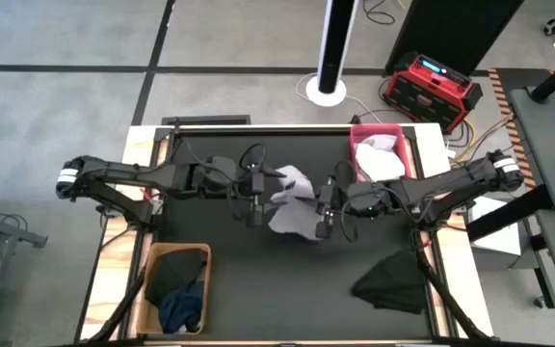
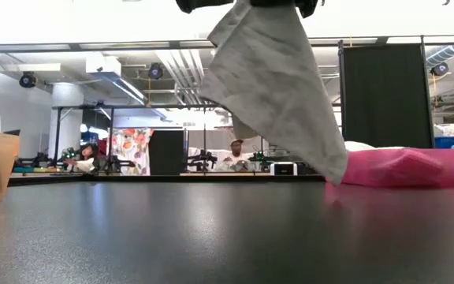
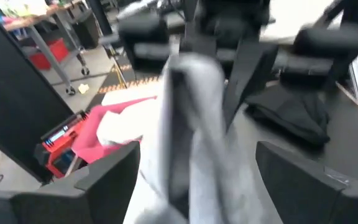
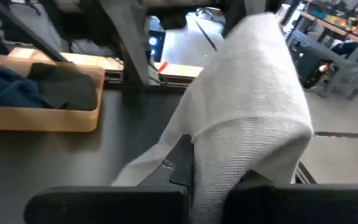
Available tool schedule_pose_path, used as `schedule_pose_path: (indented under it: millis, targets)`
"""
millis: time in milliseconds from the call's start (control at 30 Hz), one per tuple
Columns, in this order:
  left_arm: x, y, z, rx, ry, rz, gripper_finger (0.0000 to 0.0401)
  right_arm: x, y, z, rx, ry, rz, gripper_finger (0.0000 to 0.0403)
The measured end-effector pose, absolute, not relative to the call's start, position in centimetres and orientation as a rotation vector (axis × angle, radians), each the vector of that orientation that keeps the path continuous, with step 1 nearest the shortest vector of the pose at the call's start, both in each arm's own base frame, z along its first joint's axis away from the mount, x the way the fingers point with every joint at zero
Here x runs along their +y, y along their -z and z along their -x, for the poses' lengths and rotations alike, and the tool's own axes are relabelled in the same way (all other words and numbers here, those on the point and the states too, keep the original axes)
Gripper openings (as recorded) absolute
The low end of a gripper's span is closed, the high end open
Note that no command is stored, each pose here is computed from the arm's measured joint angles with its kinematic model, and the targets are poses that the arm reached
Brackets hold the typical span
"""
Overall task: Sort towels by color in basket
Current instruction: Put the gray microfiber towel into the pink bin
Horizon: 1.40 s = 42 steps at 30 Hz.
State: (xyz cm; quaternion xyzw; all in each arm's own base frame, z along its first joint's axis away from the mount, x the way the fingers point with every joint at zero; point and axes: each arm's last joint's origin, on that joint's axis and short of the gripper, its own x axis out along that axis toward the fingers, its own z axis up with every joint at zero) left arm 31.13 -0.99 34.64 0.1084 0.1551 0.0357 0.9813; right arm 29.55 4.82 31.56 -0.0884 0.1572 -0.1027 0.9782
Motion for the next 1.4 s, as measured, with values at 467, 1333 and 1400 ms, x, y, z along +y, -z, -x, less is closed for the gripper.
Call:
schedule_pose_path:
  millis: [467,1333,1400]
  targets:
    - [-1.4,-28.9,-31.2,0.253,0.019,-0.055,0.0301,6.1,-32.0,-29.5,0.206,0.194,0.169,0.0009]
    - [-2.4,-28.0,-31.8,0.146,0.173,-0.076,0.0007,5.0,-32.2,-28.9,0.189,0.426,0.032,0.0032]
    - [-2.5,-28.3,-31.6,0.134,0.195,-0.074,0.0007,4.9,-32.2,-28.4,0.216,0.427,0.009,0.0057]
